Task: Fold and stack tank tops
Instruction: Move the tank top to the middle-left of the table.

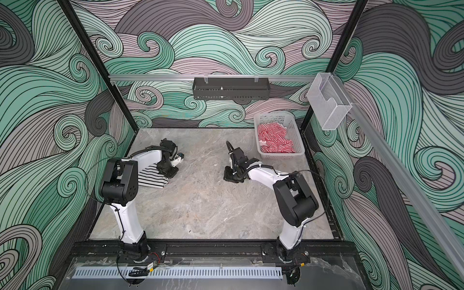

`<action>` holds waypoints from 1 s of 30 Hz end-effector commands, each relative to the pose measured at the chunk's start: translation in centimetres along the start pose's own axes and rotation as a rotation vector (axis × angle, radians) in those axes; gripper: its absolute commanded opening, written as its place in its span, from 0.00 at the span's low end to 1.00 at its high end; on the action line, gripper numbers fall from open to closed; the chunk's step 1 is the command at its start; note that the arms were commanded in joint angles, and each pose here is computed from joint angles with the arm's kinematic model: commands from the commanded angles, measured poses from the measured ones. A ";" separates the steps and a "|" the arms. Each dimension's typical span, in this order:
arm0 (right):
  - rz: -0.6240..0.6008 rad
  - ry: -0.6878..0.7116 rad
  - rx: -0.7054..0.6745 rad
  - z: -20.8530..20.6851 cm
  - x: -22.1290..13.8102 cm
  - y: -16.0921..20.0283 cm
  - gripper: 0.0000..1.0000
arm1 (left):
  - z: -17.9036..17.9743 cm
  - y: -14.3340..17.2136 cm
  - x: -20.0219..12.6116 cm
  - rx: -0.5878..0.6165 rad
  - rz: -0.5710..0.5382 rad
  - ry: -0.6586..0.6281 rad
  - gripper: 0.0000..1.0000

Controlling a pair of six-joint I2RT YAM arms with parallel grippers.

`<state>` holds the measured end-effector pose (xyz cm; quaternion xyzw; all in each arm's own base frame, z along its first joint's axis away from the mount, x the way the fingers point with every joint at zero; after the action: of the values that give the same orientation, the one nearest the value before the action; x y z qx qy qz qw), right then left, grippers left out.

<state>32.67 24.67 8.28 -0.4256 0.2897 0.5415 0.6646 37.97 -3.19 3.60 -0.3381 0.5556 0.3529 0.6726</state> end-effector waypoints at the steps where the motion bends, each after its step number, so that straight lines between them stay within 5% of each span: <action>1: -0.003 -0.001 0.004 -0.3 -0.3 -0.2 0.28 | 1.3 0.6 -0.4 -0.006 0.006 -0.028 0.25; 12: -0.045 -0.002 -0.001 -0.4 -1.8 -1.0 0.31 | 4.6 2.5 0.1 -0.072 0.040 -0.059 0.24; 20: -0.122 0.034 0.010 -1.4 -4.9 -3.6 0.44 | 6.4 2.8 -0.3 -0.121 0.019 -0.054 0.24; 25: -0.217 0.095 0.042 -3.5 -8.2 -6.3 0.63 | 4.6 1.7 -2.4 -0.120 -0.043 0.069 0.24; 30: -0.326 0.163 0.143 -7.6 -11.0 -9.4 0.68 | 1.3 -0.1 -6.4 -0.100 -0.177 0.174 0.26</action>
<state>38.69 15.36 15.89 -0.4483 0.2797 0.4146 0.7409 38.21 0.35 6.30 -0.4071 0.5523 0.3473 0.6393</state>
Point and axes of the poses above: each gripper's point midway between its finger pads, its own x axis out along the fingers, its own z axis along the line the jaws close on, y = z × x, the point moved 2 cm from there along -x, back along the fingers
